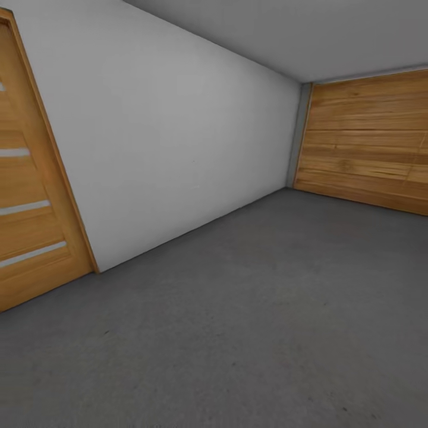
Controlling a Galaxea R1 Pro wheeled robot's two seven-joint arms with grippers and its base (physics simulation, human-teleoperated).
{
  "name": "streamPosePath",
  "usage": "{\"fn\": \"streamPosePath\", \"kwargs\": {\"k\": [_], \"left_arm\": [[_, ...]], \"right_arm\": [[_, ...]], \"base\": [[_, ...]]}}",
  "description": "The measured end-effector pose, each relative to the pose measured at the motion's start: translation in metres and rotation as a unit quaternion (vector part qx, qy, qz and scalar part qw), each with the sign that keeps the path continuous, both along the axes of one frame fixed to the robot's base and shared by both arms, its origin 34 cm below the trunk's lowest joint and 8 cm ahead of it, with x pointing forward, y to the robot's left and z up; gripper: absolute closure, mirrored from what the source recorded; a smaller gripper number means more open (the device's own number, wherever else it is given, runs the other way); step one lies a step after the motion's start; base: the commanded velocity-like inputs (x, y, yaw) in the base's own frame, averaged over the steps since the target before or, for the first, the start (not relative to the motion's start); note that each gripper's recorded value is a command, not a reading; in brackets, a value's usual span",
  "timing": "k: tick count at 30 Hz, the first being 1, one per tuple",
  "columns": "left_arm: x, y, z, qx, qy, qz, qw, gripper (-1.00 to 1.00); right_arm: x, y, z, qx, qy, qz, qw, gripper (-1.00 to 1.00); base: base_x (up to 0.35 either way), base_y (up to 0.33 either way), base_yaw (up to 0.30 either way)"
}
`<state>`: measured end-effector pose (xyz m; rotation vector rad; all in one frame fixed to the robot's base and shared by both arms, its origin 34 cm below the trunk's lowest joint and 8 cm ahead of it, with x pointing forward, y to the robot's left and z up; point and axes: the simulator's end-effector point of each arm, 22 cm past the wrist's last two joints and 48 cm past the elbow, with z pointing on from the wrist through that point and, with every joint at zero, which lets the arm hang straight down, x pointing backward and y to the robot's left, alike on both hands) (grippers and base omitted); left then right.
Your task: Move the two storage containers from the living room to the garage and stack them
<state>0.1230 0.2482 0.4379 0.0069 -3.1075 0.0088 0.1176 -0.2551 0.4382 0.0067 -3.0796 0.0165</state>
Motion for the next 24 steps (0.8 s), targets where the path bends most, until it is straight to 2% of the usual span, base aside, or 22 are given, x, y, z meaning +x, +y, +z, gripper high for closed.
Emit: {"fn": "streamPosePath", "kwargs": {"k": [20,24], "left_arm": [[-0.0084,0.0000,0.0004,0.000,0.009,0.000,1.0000,-1.00],[-0.0050,0.0000,0.0003,0.000,0.000,0.001,1.0000,-1.00]], "right_arm": [[-0.0087,0.0024,0.0006,0.001,0.012,0.001,0.9999,-1.00],[-0.0100,0.0059,0.0007,0.003,0.014,0.002,0.9999,-1.00]], "base": [[0.000,0.000,0.181],[0.000,0.000,0.176]]}}
